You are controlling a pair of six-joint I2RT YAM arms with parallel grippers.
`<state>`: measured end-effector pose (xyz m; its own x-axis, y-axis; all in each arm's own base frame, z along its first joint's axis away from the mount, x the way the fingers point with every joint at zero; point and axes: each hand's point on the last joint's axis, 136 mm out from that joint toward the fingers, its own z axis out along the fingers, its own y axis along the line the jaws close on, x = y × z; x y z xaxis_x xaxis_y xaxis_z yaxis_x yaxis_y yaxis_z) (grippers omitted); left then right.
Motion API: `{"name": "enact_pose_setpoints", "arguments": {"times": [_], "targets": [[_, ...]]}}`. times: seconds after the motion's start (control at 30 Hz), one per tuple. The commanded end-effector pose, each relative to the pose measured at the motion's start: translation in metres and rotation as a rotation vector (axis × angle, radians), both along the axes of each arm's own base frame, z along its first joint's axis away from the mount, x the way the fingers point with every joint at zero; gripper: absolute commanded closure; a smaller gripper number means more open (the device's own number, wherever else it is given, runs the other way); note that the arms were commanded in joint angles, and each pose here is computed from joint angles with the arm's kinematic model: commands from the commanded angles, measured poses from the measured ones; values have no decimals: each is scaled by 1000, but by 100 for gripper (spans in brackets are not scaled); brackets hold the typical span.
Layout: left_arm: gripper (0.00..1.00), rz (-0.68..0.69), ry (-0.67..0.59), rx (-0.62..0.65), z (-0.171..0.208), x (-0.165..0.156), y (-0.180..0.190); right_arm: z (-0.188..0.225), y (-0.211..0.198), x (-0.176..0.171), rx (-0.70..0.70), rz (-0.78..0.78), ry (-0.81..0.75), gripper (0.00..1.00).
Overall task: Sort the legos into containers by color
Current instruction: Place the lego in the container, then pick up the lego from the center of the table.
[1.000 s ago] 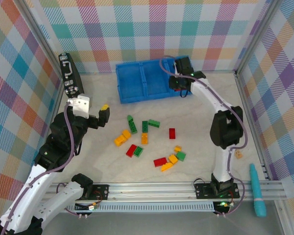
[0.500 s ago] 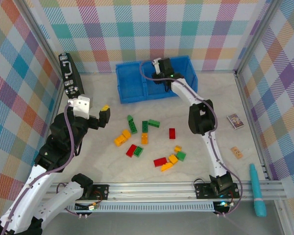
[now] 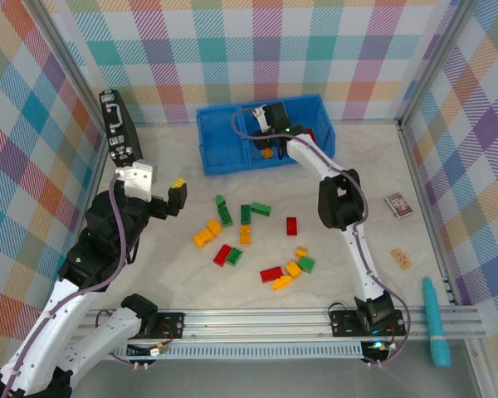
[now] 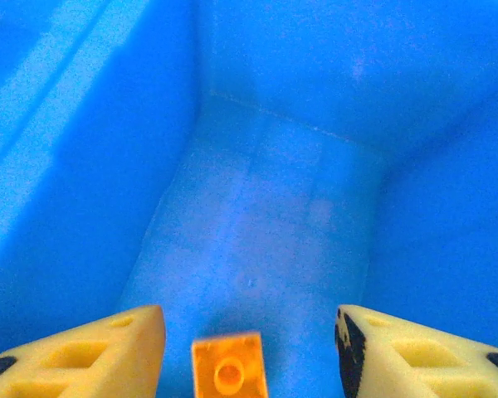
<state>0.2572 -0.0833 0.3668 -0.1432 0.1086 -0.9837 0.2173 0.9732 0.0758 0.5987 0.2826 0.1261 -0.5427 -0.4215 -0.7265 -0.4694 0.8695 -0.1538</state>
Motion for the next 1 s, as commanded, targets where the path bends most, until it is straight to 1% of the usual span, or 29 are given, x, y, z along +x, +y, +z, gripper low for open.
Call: {"name": "enact_pose_setpoints", "arguments": {"times": [0.0,0.07,0.13,0.2,0.3,0.37,0.4,0.47,0.6,0.67,0.7,0.73,0.8,0.97], "targets": [[0,-3,-36,-10,9,-1,2,75,-5,-31,52,-23,-31,41],[0,5,-44,-3,9,-2,4,82,-17,-55,64,-68,54,40],[0,32,-51,6,8,-2,9,82,-37,-83,61,-152,139,40],[0,46,-57,14,9,-3,12,73,-56,-112,74,-239,207,40],[0,44,-63,20,11,-4,12,45,-84,-159,100,-381,317,38],[0,43,-64,35,9,-6,13,24,-91,-188,119,-424,415,28],[0,51,-67,43,9,-7,16,15,-96,-204,114,-454,475,25],[0,57,-84,50,10,-9,18,-2,-103,-229,118,-487,546,22],[0,28,-90,57,12,-11,14,-29,-109,-270,201,-524,629,17],[0,25,-80,63,10,-12,14,-43,-106,-286,247,-528,679,15],[0,23,-76,65,9,-12,13,-46,-104,-291,266,-528,687,11],[0,23,-78,66,9,-12,13,-47,-103,-294,283,-518,687,9],[0,19,-82,64,9,-12,12,-49,-99,-295,312,-488,667,7],[0,-2,-90,50,13,-15,9,-58,-90,-291,336,-425,651,7]]}}
